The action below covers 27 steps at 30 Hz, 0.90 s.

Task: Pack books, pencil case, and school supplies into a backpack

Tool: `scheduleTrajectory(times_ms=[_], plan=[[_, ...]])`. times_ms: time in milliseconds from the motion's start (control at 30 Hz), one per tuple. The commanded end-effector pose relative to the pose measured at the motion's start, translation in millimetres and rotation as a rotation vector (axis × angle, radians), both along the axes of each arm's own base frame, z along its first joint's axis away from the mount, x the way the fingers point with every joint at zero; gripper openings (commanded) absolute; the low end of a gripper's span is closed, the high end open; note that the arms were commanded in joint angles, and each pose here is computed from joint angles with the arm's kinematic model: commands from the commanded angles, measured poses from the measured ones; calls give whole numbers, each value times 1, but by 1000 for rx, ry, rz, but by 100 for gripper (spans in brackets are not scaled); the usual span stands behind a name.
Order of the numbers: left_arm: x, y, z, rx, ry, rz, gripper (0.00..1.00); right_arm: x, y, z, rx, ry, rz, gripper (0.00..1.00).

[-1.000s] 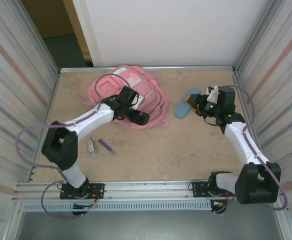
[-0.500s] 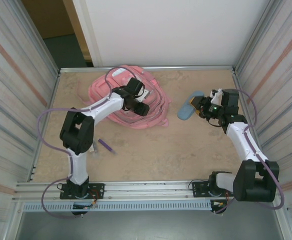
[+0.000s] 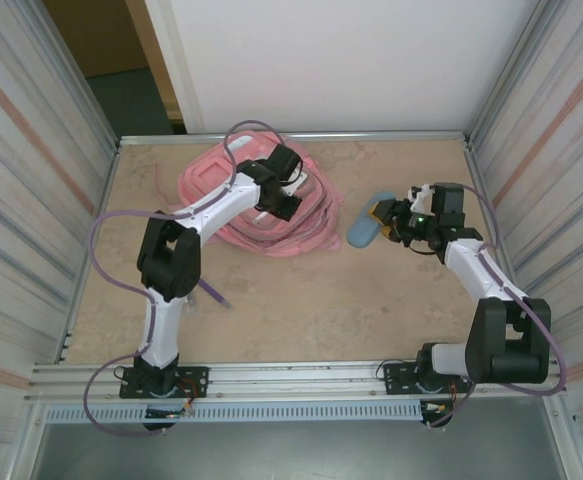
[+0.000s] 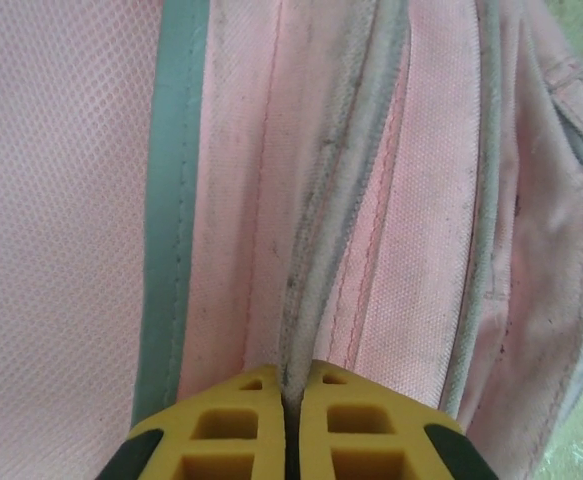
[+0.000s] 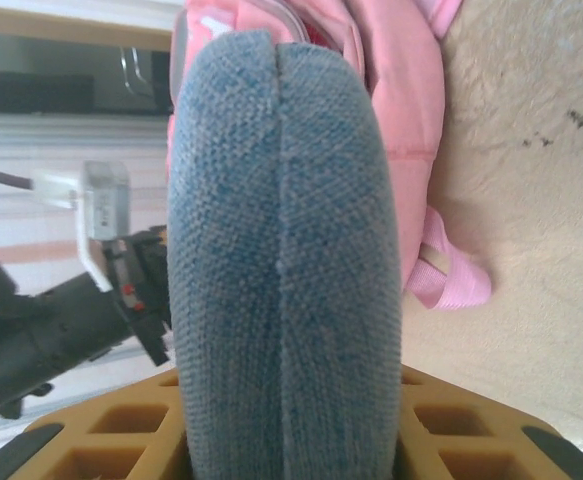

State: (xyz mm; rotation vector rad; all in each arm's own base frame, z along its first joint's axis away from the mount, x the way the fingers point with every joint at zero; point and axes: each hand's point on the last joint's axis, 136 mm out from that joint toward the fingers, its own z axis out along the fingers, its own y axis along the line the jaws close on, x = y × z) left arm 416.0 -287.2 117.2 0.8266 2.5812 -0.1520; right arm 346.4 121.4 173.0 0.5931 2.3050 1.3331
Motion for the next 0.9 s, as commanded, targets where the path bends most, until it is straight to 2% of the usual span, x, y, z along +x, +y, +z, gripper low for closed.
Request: scheduleTrajectory(times_ms=[0,133,300,400,500,567,733,800,867], plan=[[-6,2,63,-21,-95,-38,0,1,14,2,9,-14,30,38],[-7,5,111,-76,-181,-45,0,6,43,6,36,-15,83,38],[-4,12,168,-202,-292,-53,0,20,91,9,31,-53,115,37],[1,18,204,-333,-324,-27,0,38,113,6,56,-58,96,37],[-2,18,234,-454,-353,-45,0,55,135,-3,3,-79,71,38],[-5,18,242,-489,-371,-53,0,70,149,-11,11,-61,63,38],[-12,12,248,-549,-376,-89,0,105,185,-37,132,17,2,37],[-14,10,246,-570,-368,-98,0,116,200,-48,135,25,-1,37],[-14,8,242,-583,-358,-100,0,126,209,-65,77,42,-20,37]])
